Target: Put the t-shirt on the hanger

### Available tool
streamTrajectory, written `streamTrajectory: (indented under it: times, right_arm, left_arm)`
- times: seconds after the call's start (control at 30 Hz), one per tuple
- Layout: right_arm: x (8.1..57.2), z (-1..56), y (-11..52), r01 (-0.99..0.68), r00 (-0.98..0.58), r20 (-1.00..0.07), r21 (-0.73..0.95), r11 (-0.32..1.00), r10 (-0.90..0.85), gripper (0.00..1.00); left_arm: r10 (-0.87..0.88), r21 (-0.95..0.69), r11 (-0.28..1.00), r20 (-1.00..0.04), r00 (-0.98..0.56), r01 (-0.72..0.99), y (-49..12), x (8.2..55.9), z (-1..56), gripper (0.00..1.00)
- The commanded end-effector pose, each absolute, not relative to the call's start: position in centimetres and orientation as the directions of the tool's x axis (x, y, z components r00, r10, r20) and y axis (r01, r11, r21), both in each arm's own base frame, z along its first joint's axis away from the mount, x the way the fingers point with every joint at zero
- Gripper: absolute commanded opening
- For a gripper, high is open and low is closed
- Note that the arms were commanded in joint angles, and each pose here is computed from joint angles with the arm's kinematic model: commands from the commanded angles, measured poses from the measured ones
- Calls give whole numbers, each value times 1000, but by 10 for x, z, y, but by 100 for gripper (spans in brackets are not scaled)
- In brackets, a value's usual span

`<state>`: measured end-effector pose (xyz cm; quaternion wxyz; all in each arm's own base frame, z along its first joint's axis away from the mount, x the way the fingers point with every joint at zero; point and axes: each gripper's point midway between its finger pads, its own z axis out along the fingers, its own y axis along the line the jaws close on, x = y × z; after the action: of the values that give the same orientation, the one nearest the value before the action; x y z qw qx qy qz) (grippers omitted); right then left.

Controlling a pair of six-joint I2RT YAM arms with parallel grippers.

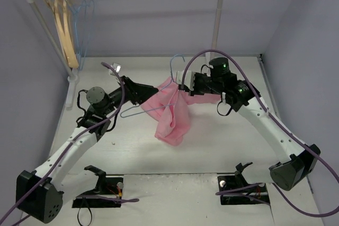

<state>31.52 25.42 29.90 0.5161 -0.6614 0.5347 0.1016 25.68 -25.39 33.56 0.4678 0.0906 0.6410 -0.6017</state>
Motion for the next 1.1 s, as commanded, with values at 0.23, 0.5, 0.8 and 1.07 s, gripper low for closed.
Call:
streamTrajectory:
  times: [0.23, 0.5, 0.8, 1.07]
  right_arm:
    - [347, 355, 232, -605, 412, -687, -697, 384, -599, 0]
    - [382, 374, 220, -485, 317, -753, -651, 583, -577, 0]
    - [386, 369, 227, -416, 216, -799, -595, 688, -561, 0]
    - [377, 345, 238, -450, 200, -812, -573, 685, -548, 0]
  left_arm:
    - [-423, -555, 719, -827, -370, 418, -175, 287, 368, 58]
    - [-491, -599, 765, -780, -389, 235, -148, 277, 355, 58]
    - [-518, -674, 716, -686, -511, 178, -211, 271, 290, 51]
    - [-512, -703, 691, -640, -573, 167, -272, 282, 270, 51]
